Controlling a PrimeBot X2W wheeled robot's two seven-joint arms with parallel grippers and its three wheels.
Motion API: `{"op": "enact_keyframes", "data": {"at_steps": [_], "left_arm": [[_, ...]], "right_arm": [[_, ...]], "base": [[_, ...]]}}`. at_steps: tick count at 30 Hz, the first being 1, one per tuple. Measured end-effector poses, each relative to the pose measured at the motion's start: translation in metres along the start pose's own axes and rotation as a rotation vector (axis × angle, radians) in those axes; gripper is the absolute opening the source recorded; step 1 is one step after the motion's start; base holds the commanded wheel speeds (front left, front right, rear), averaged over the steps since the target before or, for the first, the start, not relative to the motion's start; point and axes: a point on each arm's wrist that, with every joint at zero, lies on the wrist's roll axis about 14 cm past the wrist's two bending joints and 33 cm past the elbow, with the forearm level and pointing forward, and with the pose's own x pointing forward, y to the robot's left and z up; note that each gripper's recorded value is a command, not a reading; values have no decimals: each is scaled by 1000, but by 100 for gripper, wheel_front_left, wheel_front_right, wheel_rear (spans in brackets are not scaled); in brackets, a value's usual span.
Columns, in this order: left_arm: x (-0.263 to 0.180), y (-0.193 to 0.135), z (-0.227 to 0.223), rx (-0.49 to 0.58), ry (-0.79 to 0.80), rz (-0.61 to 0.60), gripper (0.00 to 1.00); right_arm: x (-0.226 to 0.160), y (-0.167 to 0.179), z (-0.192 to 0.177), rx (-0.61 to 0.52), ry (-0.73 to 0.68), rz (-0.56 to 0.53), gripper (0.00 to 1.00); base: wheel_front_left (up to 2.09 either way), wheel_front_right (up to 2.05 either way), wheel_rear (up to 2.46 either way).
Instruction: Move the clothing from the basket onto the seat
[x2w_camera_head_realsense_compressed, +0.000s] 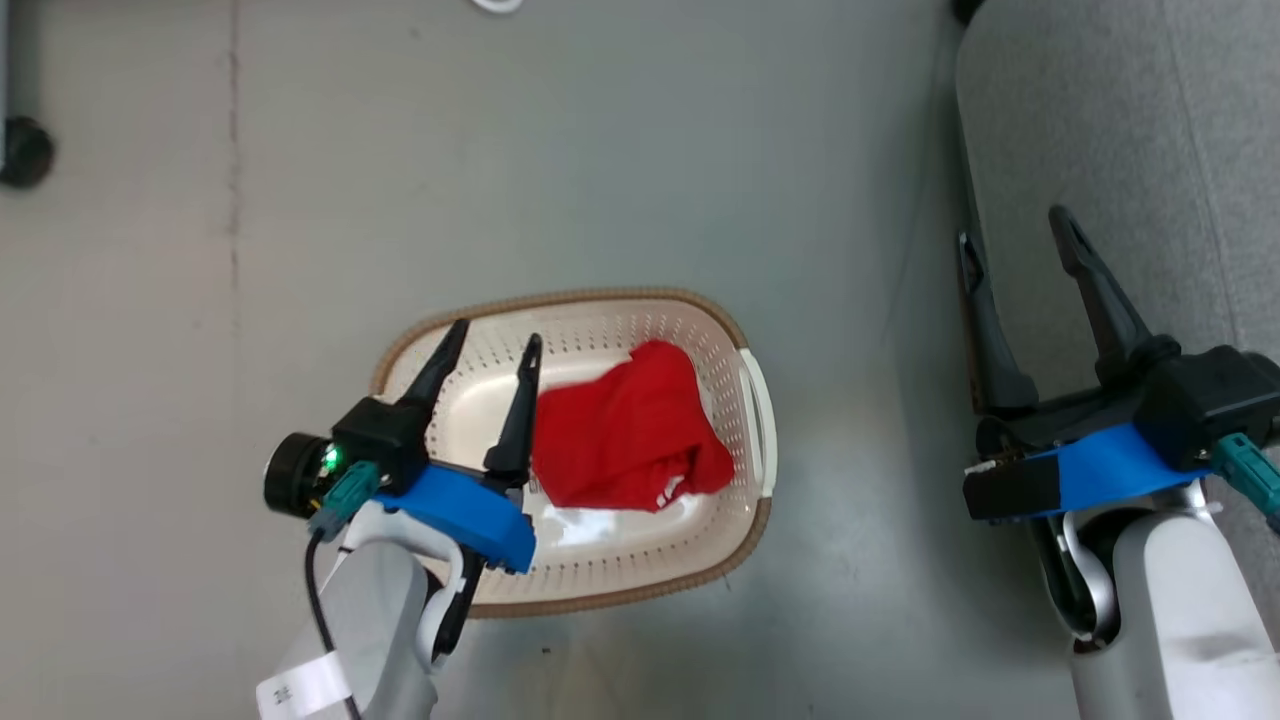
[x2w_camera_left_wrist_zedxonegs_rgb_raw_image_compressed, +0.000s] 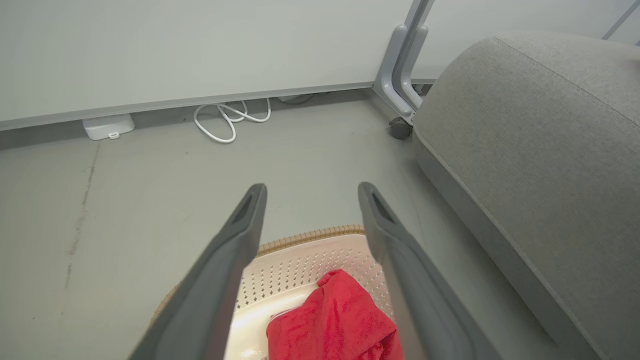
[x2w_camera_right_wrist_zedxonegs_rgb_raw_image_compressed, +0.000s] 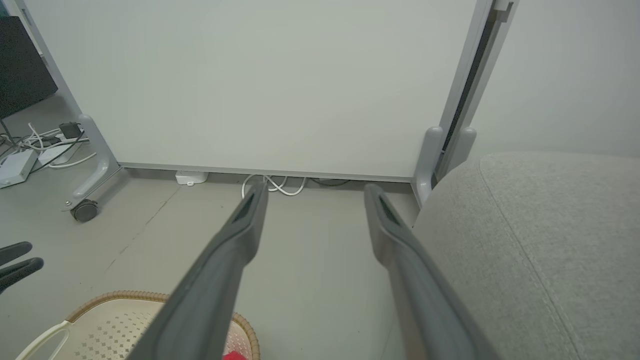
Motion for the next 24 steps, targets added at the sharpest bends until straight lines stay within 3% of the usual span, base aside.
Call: {"op": "enact_keyframes", "data": {"at_steps": [15, 24], "left_arm": [[44, -48, -137, 120, 369, -320, 100], [38, -60, -205, 198, 540, -464, 100]], "right_arm": [[20, -25, -49, -4, 51, -38, 100], [9, -39, -80, 15, 106, -72, 100]], "base": [[0, 0, 0], [0, 0, 0]]}}
